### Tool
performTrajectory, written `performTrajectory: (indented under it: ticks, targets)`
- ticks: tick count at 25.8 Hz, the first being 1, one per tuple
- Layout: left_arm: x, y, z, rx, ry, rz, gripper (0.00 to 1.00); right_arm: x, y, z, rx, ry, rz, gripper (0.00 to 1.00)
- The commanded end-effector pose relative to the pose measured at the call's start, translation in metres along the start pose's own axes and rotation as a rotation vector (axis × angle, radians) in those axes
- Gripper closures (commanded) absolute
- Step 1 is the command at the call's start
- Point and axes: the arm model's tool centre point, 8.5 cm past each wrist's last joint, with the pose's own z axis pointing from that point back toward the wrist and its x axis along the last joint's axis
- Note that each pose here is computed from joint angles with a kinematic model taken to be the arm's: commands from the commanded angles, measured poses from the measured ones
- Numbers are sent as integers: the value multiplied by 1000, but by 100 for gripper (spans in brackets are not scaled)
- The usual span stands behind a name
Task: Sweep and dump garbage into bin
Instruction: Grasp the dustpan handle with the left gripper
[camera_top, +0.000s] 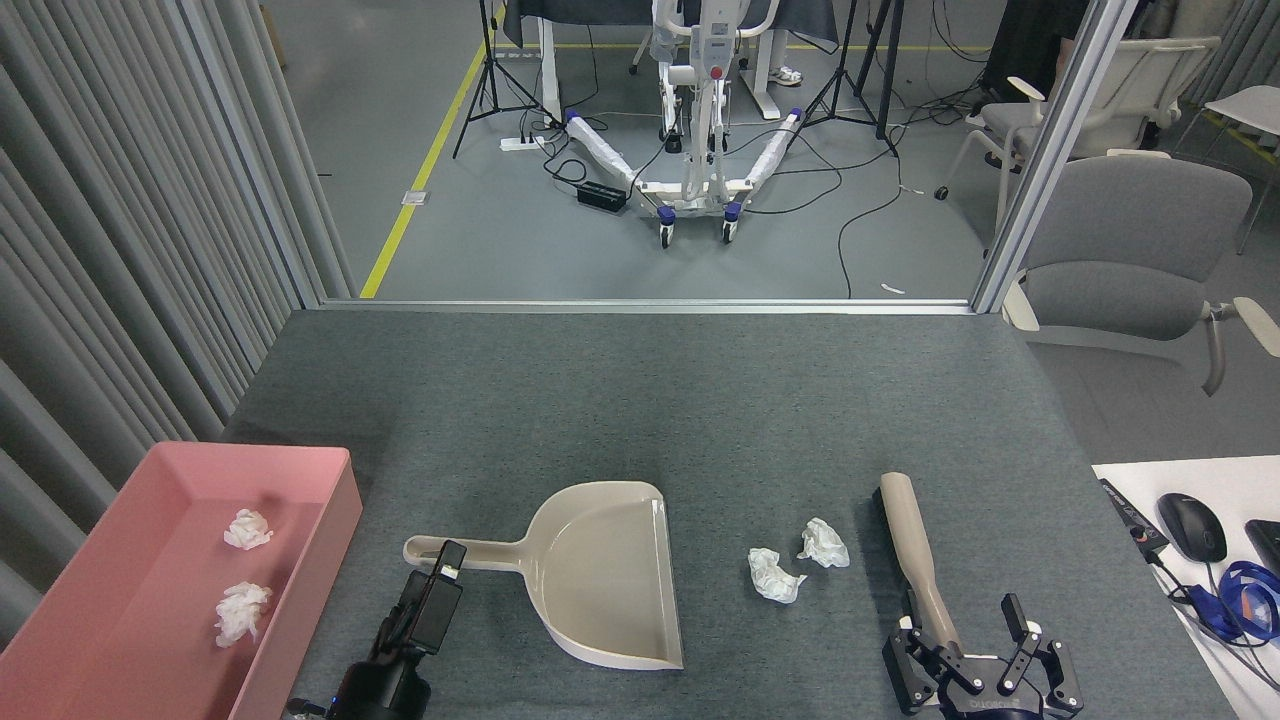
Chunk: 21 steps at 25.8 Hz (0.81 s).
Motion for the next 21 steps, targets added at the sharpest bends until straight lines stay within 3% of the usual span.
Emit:
performTrajectory:
  ticks: [1,9,21]
  targets:
    - [-5,-4,1,7,29,43,0,2,4,1,11,4,-6,2]
    - [-14,-10,-8,54,66,65,0,3,8,3,10,6,-12,2]
    - [-20,-27,-19,64,101,102,1,0,39,11,82,18,-17,2]
